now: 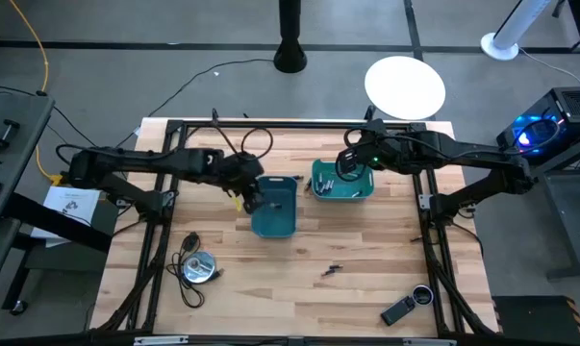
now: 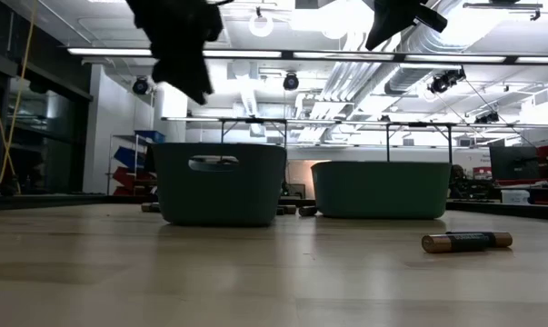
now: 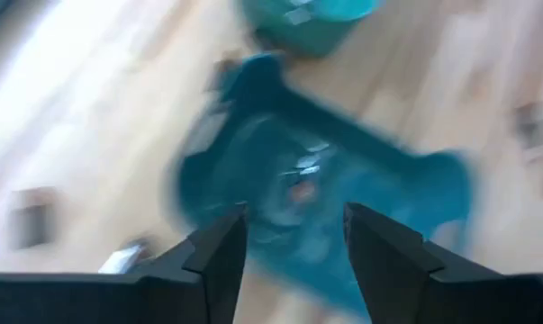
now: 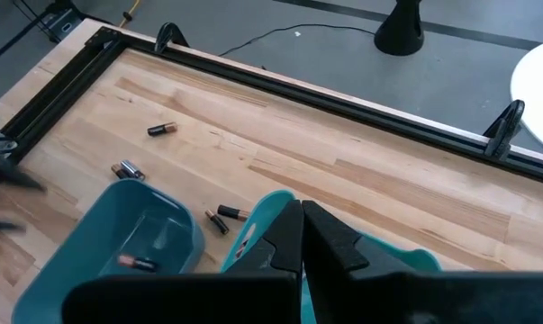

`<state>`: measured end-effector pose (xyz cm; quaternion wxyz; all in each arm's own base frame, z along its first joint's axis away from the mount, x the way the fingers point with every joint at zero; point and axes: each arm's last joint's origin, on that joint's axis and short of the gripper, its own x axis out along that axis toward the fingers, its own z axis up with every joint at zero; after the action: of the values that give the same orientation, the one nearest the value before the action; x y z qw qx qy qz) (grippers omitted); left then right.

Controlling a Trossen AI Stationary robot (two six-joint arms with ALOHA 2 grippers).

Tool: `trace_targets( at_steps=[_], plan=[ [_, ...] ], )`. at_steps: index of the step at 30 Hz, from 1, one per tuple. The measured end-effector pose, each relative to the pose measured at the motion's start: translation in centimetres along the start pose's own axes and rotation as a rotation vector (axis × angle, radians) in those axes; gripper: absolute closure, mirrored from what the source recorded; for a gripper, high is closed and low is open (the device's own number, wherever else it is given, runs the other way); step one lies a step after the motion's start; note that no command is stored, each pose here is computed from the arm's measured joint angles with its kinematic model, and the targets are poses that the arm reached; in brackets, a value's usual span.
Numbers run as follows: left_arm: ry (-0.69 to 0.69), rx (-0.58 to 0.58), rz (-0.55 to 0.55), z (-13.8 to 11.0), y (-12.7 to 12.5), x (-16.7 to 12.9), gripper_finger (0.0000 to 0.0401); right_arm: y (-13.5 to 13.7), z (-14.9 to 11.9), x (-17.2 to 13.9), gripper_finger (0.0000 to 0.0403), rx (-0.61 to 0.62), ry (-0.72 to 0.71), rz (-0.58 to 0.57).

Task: Sort batteries
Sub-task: Put the black battery into the blue bin

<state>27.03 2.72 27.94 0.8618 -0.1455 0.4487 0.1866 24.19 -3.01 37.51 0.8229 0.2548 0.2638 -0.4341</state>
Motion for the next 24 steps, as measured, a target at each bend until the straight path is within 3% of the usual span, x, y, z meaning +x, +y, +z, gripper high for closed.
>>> trace_targets(
  at_steps=[4,10,13,18,24],
  plan=[
    [0.131,0.116,0.175,-1.2,2.6,-0.2,0.0215,0.0,0.0,0.0,0.0403,0.001,0.000,0.000],
    [0.375,0.441,0.211,-4.8,6.5,4.1,0.0222,0.0,0.0,0.0,0.0403,0.003,0.000,0.001],
    [0.384,0.569,0.243,-5.6,7.4,5.9,0.0230,0.0,0.0,0.0,0.0403,0.003,0.000,0.001],
    [0.290,0.713,0.192,-5.8,7.7,7.9,0.0242,0.0,0.0,0.0,0.0403,0.000,-0.006,-0.004],
    [0.305,0.725,0.131,-6.1,8.7,9.2,0.0250,0.0,0.0,0.0,0.0403,-0.008,-0.008,-0.006]
  ],
)
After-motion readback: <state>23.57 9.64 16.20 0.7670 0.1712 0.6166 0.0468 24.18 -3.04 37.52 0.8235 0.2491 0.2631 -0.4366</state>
